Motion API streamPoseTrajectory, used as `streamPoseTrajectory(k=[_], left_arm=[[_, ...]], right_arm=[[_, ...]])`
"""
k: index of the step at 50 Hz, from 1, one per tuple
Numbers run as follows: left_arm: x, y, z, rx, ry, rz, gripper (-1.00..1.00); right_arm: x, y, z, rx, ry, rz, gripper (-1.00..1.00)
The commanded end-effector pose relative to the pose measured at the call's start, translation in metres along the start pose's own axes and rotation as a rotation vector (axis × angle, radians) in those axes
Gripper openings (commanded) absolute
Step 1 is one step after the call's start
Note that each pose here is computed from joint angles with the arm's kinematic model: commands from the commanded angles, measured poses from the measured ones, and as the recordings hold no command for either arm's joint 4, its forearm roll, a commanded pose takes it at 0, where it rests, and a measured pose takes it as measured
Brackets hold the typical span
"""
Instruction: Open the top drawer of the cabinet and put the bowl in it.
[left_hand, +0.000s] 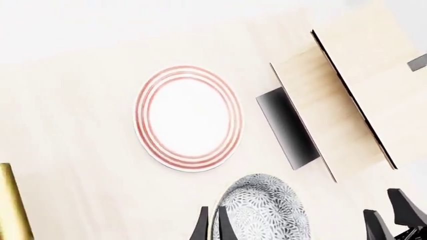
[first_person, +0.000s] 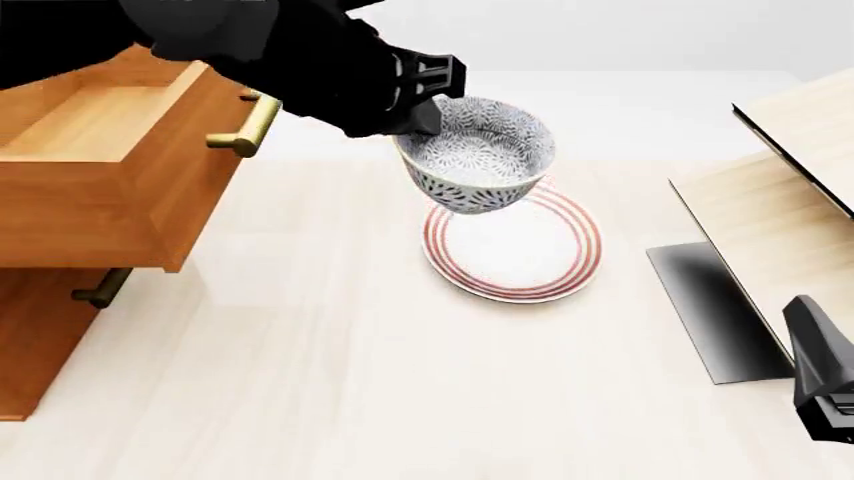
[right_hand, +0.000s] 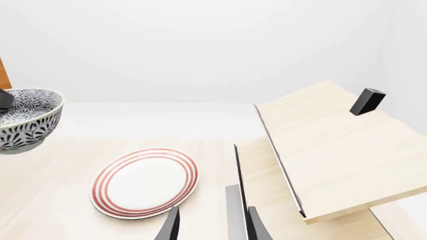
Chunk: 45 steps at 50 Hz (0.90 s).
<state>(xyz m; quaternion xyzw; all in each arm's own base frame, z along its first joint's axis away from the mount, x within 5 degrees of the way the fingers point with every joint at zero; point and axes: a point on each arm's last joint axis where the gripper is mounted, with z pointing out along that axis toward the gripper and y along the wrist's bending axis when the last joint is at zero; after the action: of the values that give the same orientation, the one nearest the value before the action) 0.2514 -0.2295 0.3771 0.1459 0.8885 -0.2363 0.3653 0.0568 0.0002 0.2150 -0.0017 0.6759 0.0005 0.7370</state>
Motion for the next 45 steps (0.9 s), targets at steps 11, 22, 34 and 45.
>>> streamPoseTrajectory(k=[11, 22, 34, 45], left_arm=[[-0.039, 0.034, -0.040, -0.078, -0.099, -0.093, -1.00], [-0.054, 0.047, -0.047, -0.110, -0.138, -0.142, -1.00], [-0.068, 0.059, -0.051, -0.136, -0.176, -0.183, -1.00], [-0.082, 0.076, -0.064, -0.181, -0.211, -0.220, -1.00]], right_arm=[[0.000, 0.000, 0.000, 0.000, 0.000, 0.000, 1.00], [0.000, 0.000, 0.000, 0.000, 0.000, 0.000, 1.00], [0.000, 0.000, 0.000, 0.000, 0.000, 0.000, 1.00], [0.000, 0.000, 0.000, 0.000, 0.000, 0.000, 1.00]])
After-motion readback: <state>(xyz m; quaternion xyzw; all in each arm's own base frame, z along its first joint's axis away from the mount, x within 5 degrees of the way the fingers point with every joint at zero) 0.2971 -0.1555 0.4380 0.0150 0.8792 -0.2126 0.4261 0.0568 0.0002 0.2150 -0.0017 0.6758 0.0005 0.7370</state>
